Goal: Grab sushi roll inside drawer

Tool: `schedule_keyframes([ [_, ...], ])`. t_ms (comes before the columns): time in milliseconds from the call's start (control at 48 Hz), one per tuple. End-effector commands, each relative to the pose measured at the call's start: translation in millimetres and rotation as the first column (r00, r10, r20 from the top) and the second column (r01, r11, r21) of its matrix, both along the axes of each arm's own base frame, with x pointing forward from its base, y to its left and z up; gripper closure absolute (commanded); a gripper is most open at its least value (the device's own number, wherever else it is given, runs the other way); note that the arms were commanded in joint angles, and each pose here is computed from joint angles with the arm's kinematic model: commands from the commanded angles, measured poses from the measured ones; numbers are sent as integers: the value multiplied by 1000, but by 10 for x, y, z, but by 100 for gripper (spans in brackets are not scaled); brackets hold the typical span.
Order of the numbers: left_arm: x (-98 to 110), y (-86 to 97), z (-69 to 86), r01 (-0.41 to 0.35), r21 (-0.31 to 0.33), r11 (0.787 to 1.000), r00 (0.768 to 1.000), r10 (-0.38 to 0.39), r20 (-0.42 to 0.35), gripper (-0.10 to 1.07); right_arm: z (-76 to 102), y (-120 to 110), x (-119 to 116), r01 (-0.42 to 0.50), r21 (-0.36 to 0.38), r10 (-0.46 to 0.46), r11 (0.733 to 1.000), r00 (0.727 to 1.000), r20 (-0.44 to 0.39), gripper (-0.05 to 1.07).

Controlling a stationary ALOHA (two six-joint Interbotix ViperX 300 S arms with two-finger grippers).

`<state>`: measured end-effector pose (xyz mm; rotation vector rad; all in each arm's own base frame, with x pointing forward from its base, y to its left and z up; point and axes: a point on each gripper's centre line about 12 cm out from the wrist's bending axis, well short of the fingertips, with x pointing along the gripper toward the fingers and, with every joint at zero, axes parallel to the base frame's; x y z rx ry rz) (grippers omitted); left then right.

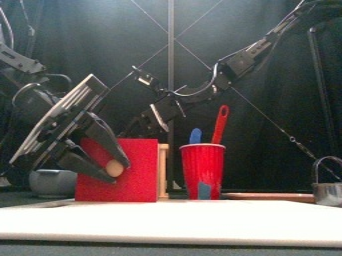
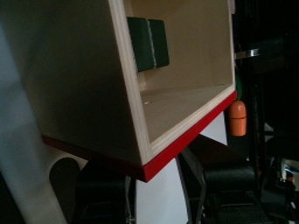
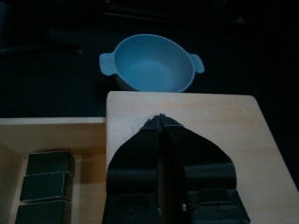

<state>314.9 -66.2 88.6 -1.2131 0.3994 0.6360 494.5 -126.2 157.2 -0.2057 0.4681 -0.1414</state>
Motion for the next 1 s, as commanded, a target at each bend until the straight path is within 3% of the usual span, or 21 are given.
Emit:
schedule_keyframes([
  [0,14,-95,20,36,-5,999,999,-36,1,36,-63,-9,-24,5,2,-5,1000,999,-32,101],
  [396,20,-84,31,31,5,1000,999,-31,10,10,-70,-8,-28,5,2,-5,1000,999,-35,101],
  [979,30,-99,91,37,6,999,999,-37,31,9,-65,-9,-25,5,2,-5,1000,999,-33,101],
])
